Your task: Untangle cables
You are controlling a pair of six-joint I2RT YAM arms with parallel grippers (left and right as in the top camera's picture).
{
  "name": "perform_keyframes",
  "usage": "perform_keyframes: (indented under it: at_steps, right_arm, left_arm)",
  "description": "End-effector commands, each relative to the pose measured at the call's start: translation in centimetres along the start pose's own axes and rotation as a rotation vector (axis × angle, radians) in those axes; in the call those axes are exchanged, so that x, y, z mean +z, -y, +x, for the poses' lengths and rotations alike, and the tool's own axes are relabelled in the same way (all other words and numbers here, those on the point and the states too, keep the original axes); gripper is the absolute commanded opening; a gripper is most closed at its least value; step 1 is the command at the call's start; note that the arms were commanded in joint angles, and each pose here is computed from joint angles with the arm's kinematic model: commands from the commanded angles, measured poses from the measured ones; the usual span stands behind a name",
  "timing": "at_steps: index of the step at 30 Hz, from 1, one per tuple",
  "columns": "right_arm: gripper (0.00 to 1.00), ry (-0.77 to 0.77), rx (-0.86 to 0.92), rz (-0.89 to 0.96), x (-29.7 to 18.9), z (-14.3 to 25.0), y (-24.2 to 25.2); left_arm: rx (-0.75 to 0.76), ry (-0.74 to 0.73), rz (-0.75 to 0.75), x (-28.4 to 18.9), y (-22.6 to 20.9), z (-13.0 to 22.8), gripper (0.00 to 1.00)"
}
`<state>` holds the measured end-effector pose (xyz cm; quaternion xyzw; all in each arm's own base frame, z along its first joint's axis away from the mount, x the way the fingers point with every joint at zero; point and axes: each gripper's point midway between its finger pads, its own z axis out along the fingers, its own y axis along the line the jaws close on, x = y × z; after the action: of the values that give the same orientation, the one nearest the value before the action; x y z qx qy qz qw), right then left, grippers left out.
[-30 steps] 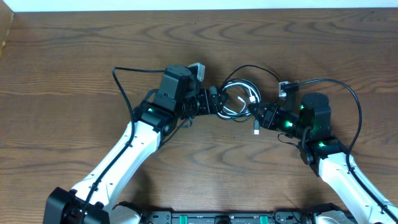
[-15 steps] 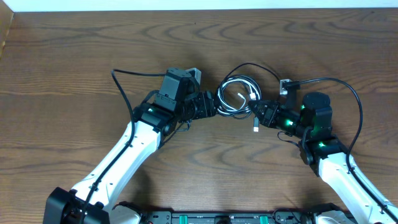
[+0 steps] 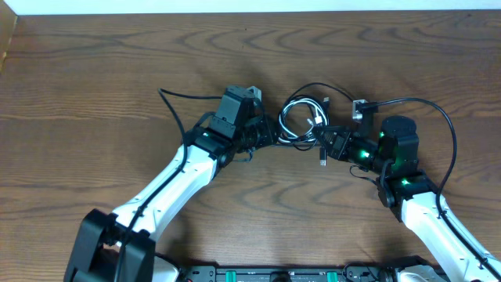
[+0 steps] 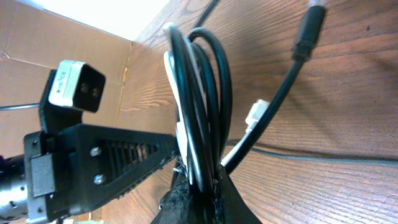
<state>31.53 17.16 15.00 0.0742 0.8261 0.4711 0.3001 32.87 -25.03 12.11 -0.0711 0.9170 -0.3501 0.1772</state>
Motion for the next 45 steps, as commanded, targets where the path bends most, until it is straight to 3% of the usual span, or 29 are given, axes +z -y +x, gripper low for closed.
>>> perform_keyframes:
  at_steps: [1,3,5,11,19,22,24,26,30,45]
  right_arm:
    - [0.01,-0.022,0.015,-0.034,-0.1,0.3,-0.6]
    - [0.01,-0.023,0.030,-0.034,-0.1,0.3,-0.6]
    - [0.01,-0.023,0.029,-0.034,-0.1,0.3,-0.6]
    - [0.01,-0.010,0.004,-0.030,-0.1,0.0,-0.6]
    - [0.01,-0.014,-0.058,-0.032,-0.1,0.1,-0.6]
    - [0.01,0.002,-0.086,-0.013,-0.1,-0.2,-0.3]
    - [0.01,0.003,-0.087,-0.014,-0.1,-0.2,-0.3]
    - [0.01,0.003,-0.089,-0.017,-0.1,-0.2,-0.3]
    - [0.01,0.010,-0.101,-0.033,-0.1,-0.4,-0.7]
    - [0.01,-0.075,-0.115,-0.271,-0.8,0.5,-5.5]
  left_arm:
    - [-0.011,-0.029,0.072,0.5,1.5,0.4,0.25]
    - [-0.010,-0.017,0.085,0.5,1.8,0.1,0.24]
    - [-0.007,-0.012,0.091,0.5,1.9,0.0,0.08]
    - [0.016,-0.006,0.090,0.4,1.8,-0.2,0.08]
    - [-0.022,0.070,0.081,-0.7,0.0,-3.4,0.08]
    - [0.064,0.052,0.159,-1.3,0.9,-3.7,0.09]
    - [0.145,0.034,0.253,-2.1,2.1,-3.9,0.40]
    - [0.189,0.021,0.343,-3.0,3.2,-4.1,0.63]
    - [0.330,-0.027,0.503,-4.8,4.7,-3.4,0.85]
    - [0.366,-0.053,0.472,-4.9,2.8,-2.8,0.87]
